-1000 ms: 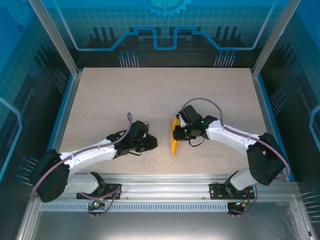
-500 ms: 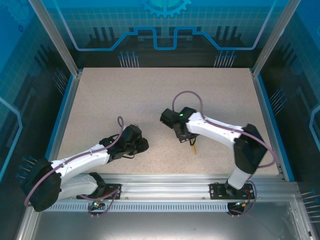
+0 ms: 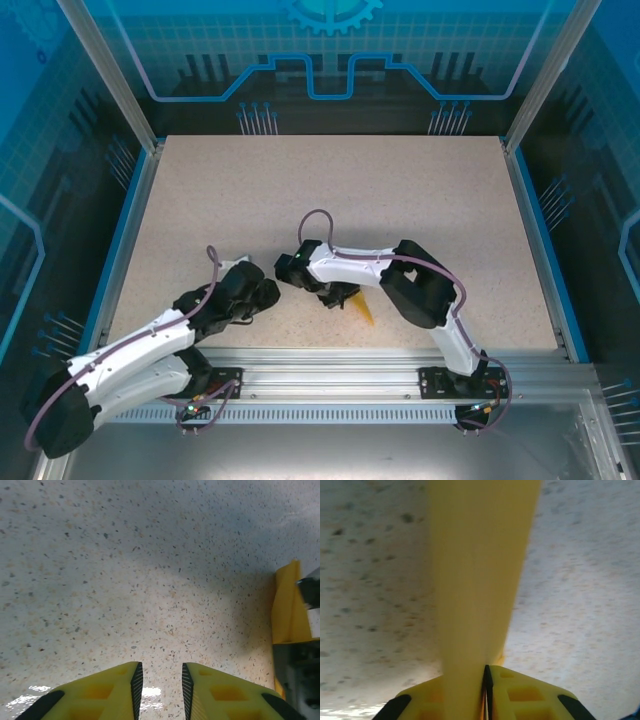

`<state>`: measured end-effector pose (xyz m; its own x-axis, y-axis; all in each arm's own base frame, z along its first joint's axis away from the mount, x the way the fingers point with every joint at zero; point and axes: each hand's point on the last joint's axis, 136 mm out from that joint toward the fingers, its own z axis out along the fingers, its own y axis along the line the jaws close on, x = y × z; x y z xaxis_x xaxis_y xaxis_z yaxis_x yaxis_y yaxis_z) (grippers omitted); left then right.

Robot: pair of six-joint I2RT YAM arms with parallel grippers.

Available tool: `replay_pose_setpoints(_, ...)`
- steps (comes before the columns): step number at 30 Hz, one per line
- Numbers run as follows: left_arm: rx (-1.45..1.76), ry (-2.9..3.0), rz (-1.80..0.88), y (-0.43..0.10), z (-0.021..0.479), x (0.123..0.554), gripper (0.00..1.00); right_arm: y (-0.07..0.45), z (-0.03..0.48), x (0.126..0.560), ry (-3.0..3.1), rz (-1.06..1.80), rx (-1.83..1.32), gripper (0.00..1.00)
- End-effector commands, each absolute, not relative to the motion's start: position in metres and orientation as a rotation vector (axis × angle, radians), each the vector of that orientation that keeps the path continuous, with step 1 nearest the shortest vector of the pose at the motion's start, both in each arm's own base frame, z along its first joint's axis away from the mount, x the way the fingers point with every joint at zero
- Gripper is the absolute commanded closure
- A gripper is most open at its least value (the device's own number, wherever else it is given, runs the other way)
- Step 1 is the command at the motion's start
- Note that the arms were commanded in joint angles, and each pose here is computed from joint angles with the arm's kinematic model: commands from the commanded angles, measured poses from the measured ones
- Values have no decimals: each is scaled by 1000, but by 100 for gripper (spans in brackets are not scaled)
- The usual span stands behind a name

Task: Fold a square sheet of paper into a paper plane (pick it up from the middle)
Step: Turn over the paper at the bottom-center of the table.

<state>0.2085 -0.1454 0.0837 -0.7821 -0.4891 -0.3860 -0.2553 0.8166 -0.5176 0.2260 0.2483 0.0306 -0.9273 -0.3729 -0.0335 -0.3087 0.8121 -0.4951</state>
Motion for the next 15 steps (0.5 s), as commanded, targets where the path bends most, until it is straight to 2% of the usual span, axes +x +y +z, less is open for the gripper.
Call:
replay_pose_setpoints(1,-608,2475,-545,-129,76,203,68,276,16,215,2956,-580,-502,85)
replay_pose_setpoints(5,-603,2480,-552,-129,77,201,67,295,9,211,2999,-437,-516,78)
replay_pose_setpoints(8,-592,2487,-562,-131,77,201,67,310,10,207,3022,-299,-549,64)
replay_pose_setpoints(15,-557,2507,-610,-140,77,200,65,334,52,200,2959,185,-580,42)
